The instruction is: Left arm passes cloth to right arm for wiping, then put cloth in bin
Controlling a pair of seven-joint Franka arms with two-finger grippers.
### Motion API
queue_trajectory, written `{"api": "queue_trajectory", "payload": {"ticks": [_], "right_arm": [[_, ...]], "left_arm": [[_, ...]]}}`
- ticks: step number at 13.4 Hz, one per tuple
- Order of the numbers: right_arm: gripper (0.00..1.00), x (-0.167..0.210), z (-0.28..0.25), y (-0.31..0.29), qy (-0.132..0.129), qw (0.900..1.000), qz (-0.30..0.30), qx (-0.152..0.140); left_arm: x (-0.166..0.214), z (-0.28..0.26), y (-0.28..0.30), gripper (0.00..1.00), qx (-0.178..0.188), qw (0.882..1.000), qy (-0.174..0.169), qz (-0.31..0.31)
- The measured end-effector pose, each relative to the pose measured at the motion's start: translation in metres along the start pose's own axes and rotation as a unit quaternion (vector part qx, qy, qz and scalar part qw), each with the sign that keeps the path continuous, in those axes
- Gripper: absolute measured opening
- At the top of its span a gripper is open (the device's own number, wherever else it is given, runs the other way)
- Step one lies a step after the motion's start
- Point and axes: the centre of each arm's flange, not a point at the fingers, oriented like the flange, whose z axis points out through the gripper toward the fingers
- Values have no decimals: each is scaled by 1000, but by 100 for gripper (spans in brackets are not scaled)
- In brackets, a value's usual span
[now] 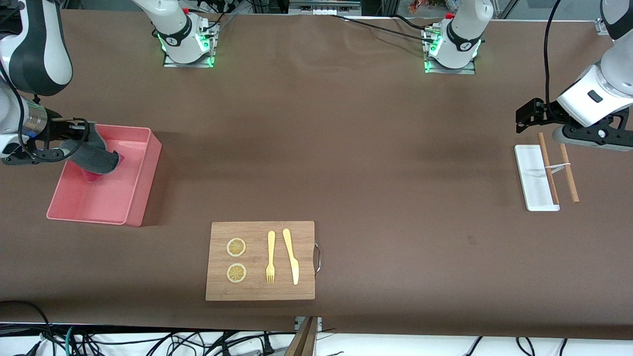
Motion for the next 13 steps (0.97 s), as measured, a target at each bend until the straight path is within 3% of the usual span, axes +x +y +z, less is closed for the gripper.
{"api": "queue_trajectory", "payload": {"ticks": [4, 8, 9, 13], "right_arm": [[48, 2, -8, 1, 14, 1000, 1, -3], [96, 2, -59, -9, 48, 999, -7, -9], [100, -1, -78, -20, 51, 999, -10, -4], [100, -26, -151, -55, 62, 998, 6, 13]], "left_arm": [[0, 0, 1, 100, 0, 1000, 0, 0], [0, 0, 2, 100, 0, 1000, 0, 2], [0, 0, 2, 100, 0, 1000, 0, 2], [0, 0, 2, 100, 0, 1000, 0, 2]]}}
